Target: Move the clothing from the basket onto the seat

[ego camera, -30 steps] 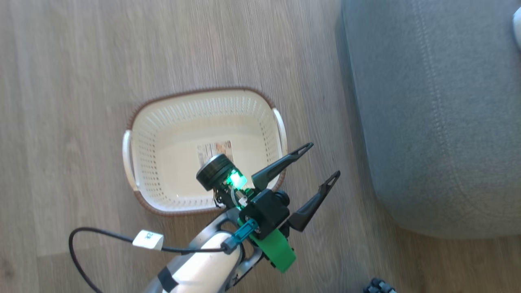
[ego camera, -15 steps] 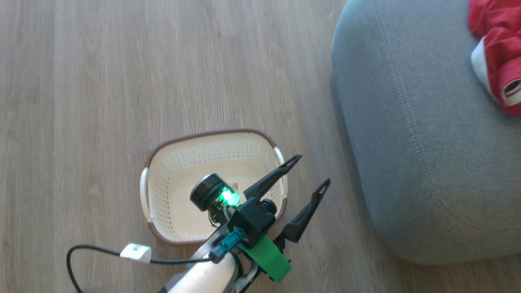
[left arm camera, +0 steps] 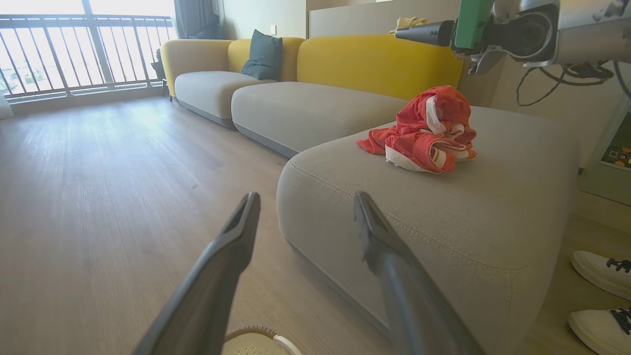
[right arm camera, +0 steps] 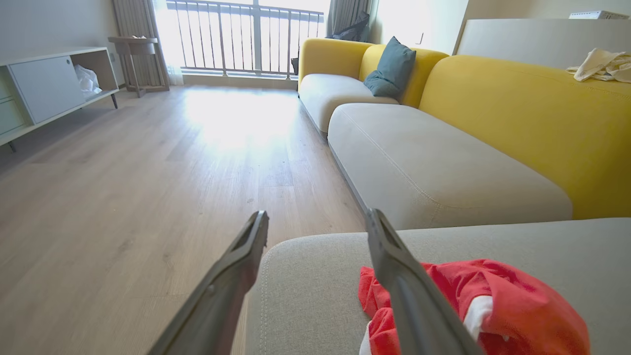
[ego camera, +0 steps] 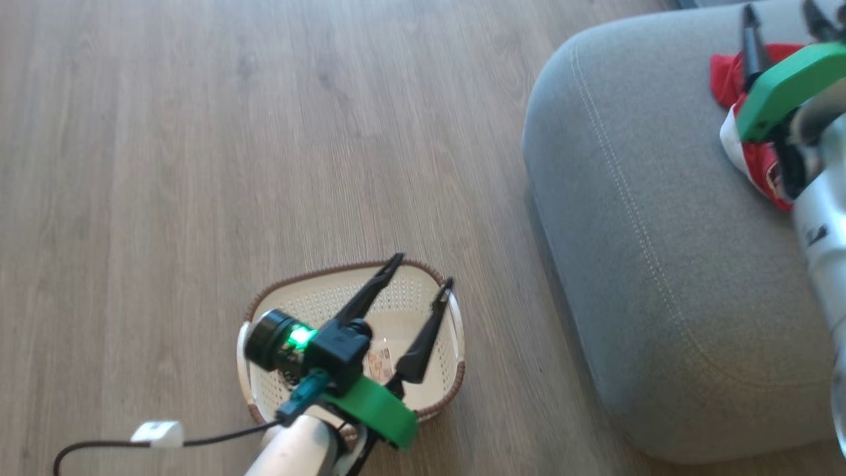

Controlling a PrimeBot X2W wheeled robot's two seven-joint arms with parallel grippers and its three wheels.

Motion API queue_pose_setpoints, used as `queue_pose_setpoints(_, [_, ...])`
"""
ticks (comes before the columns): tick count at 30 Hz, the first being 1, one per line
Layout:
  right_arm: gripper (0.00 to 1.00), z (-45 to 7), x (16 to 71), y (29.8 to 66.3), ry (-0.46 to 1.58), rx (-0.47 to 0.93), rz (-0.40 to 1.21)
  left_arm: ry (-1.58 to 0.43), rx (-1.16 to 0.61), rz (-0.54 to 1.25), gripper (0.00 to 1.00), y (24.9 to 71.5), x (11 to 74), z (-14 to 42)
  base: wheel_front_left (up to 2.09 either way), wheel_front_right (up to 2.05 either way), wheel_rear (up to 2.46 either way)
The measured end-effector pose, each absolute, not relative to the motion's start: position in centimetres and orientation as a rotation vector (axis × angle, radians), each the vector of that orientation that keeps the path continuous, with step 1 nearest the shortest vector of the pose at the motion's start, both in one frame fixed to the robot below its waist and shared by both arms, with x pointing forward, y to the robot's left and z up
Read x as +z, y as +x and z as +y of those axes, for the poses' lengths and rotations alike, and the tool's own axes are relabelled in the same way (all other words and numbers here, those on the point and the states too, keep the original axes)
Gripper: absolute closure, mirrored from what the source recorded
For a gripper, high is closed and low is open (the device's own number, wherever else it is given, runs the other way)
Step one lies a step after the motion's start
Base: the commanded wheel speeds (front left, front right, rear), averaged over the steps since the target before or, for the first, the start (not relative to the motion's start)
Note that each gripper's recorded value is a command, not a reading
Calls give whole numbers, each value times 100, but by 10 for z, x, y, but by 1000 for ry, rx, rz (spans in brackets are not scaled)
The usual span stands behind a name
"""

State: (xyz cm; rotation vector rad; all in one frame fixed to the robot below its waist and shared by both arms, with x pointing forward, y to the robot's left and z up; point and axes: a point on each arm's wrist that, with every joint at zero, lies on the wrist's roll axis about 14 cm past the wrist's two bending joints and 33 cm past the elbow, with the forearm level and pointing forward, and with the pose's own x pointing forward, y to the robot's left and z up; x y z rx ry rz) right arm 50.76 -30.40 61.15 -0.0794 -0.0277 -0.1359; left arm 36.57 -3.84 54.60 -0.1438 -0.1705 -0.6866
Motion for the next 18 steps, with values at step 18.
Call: queue_pose_setpoints(18, [0, -212, 656, 454, 43, 186, -369, -146, -237, -227, 0, 374, 561, 91, 0, 0, 0])
